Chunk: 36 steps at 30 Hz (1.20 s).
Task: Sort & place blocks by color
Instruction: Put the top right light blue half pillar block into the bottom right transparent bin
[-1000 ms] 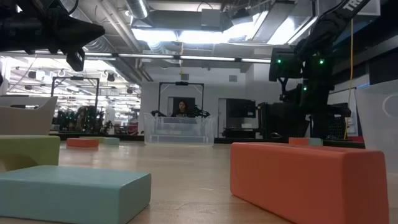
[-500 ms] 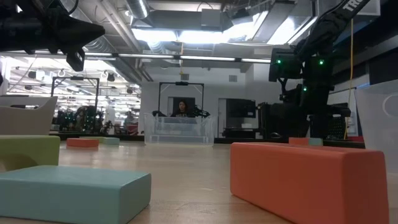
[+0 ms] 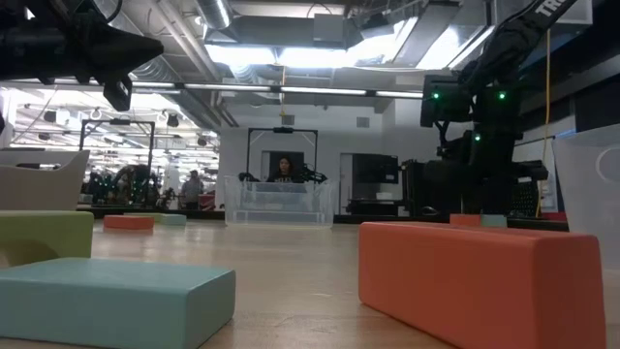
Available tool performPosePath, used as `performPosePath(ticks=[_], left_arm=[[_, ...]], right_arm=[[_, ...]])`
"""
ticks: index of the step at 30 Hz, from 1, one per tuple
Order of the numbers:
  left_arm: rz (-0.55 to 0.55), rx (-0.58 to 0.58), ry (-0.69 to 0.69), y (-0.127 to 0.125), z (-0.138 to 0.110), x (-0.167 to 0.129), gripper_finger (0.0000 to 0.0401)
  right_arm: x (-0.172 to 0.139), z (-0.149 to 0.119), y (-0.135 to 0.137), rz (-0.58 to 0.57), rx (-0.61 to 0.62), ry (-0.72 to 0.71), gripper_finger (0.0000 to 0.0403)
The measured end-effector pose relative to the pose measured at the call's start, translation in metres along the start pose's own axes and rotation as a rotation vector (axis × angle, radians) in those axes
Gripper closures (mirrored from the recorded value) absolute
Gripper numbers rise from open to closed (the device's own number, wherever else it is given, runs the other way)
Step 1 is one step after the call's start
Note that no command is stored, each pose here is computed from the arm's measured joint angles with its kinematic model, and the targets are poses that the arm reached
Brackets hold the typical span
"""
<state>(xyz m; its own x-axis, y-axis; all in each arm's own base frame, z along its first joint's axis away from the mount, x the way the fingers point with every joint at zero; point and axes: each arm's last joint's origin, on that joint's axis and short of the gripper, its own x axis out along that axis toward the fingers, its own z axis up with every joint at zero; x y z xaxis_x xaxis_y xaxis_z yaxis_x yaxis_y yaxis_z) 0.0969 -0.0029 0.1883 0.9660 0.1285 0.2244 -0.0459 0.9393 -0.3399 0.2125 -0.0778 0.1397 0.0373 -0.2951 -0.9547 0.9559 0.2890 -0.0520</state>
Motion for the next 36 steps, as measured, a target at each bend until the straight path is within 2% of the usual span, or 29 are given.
performPosePath(ticks=[8, 12, 16, 24, 28, 31, 36], left_arm=[[0.000, 0.000, -0.001, 0.000, 0.000, 0.000, 0.0390], [0.000, 0.000, 0.000, 0.000, 0.000, 0.000, 0.0390], [-0.001, 0.000, -0.001, 0.000, 0.000, 0.000, 0.0390], [0.000, 0.000, 0.000, 0.000, 0.000, 0.000, 0.0390], [0.000, 0.000, 0.000, 0.000, 0.000, 0.000, 0.0390], [0.000, 0.000, 0.000, 0.000, 0.000, 0.000, 0.0390], [0.000, 0.000, 0.000, 0.000, 0.000, 0.000, 0.0390]], right_arm=[[-0.025, -0.010, -0.006, 0.021, -0.097, -0.029, 0.0265], [-0.051, -0.021, -0.006, 0.134, -0.166, -0.102, 0.0265], [-0.080, -0.034, -0.005, 0.264, -0.208, -0.242, 0.0265], [-0.131, -0.032, 0.021, 0.734, -0.273, -0.567, 0.0265], [-0.150, -0.025, 0.030, 0.915, -0.315, -0.702, 0.0265], [-0.163, -0.022, 0.034, 1.082, -0.386, -0.756, 0.0265], [-0.176, -0.022, 0.037, 1.322, -0.465, -0.743, 0.0265]])
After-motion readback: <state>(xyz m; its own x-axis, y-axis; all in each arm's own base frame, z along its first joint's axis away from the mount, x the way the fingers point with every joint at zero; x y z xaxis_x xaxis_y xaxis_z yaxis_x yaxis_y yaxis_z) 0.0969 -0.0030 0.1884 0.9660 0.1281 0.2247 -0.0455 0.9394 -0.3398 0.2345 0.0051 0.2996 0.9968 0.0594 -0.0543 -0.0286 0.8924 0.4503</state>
